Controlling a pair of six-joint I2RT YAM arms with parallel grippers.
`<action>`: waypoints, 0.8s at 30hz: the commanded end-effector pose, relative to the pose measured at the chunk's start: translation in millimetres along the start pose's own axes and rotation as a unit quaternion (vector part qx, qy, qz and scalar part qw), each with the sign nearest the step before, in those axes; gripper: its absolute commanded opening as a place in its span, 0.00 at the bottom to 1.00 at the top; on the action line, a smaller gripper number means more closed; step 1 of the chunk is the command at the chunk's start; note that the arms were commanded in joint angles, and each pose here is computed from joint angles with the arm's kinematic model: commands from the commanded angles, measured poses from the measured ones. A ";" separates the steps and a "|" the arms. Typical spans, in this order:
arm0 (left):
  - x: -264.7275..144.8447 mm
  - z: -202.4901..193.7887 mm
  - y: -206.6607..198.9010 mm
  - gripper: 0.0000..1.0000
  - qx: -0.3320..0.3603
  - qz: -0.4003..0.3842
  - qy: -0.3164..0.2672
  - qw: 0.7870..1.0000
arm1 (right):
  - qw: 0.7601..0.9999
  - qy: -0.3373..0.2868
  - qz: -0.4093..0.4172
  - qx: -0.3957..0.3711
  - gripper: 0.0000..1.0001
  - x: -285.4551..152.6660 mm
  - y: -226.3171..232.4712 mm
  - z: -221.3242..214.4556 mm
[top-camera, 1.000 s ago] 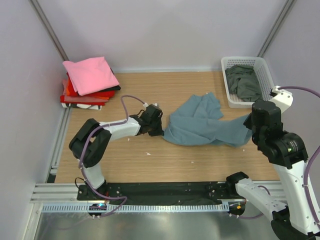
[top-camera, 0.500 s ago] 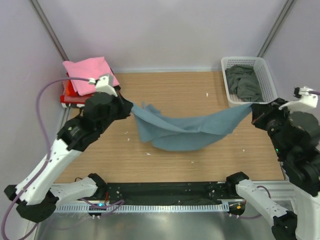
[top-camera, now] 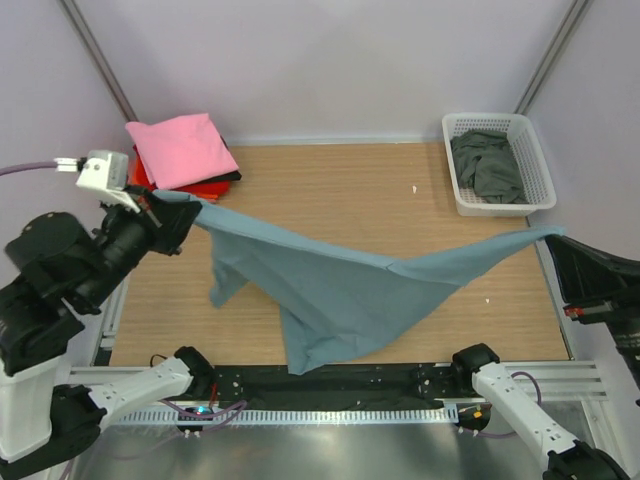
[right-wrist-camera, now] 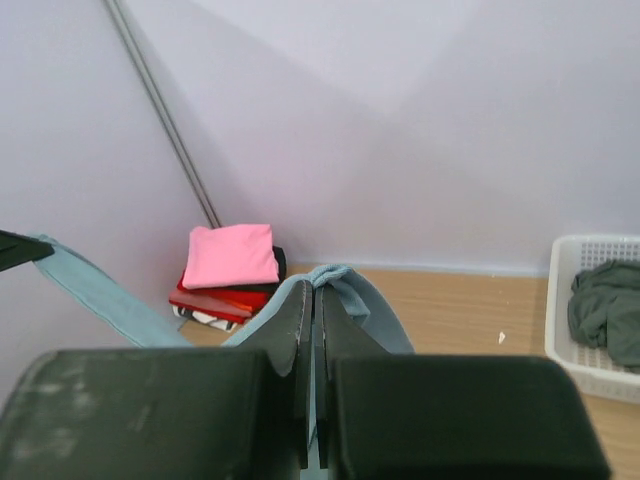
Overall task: Fold and stack the t-shirts
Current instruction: Flatten the tshirt out
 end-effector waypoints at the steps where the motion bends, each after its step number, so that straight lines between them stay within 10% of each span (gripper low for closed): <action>1: -34.5 18.4 -6.5 0.00 0.042 -0.066 -0.020 0.997 | 0.996 -0.079 0.025 -0.039 0.01 -20.2 5.5 34.3; 10: -100.2 52.4 -16.0 0.00 0.058 -0.160 -0.139 0.976 | 0.984 -0.170 -0.024 -0.049 0.01 -49.1 -4.9 66.1; 16: -44.0 54.2 -11.1 0.00 0.032 -0.058 -0.113 0.991 | 0.987 -0.135 -0.084 -0.019 0.01 -0.5 -15.6 61.2; 24: 119.8 -6.8 29.4 0.02 0.040 0.174 0.082 0.981 | 0.941 0.174 -0.289 -0.027 0.01 184.8 -71.3 -80.9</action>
Point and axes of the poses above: each gripper's point midway between its finger pads, its own x axis out along the fingers, its own y axis along the line the jaws close on, z = x × y, the point moved 6 cm from there along -x, back along the fingers, and after that the axes turned 11 degrees about -x, right-handed, at the moved point
